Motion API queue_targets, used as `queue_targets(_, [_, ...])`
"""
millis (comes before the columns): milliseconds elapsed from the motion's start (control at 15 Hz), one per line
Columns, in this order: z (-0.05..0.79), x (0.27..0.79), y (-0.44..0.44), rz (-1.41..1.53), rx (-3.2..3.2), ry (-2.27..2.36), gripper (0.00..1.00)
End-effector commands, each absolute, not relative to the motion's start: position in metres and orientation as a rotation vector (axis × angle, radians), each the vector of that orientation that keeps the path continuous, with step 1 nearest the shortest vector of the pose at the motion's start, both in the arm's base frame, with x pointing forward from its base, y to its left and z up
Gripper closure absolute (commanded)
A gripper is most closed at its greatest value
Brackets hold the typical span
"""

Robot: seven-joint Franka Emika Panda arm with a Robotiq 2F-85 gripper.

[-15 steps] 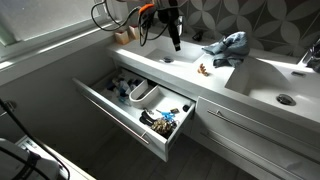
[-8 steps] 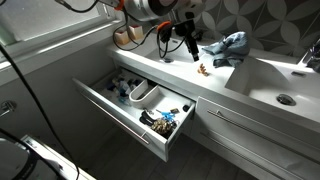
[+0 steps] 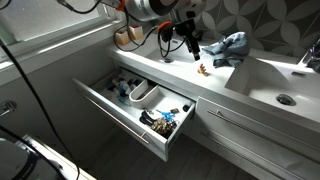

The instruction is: Put the hair clip in the open drawer

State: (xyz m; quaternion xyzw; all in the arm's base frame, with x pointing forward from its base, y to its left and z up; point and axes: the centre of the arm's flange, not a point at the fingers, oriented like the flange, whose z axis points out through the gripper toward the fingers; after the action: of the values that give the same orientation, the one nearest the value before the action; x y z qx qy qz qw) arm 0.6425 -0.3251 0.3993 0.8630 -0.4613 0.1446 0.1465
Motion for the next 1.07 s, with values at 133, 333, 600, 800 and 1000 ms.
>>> queue_targets(133, [0.401, 0.658, -0.335, 0.345, 2.527, -1.103, 0.0])
queue_targets(333, [0.396, 0.67, -0.339, 0.344, 2.512, -1.041, 0.0])
queue_targets(600, [0.383, 0.688, -0.341, 0.346, 2.523, -1.005, 0.0])
queue_targets(800, [0.371, 0.7, -0.344, 0.343, 2.513, -1.0, 0.0])
queue_targets(1000, [0.361, 0.709, -0.351, 0.345, 2.5, -1.0, 0.18])
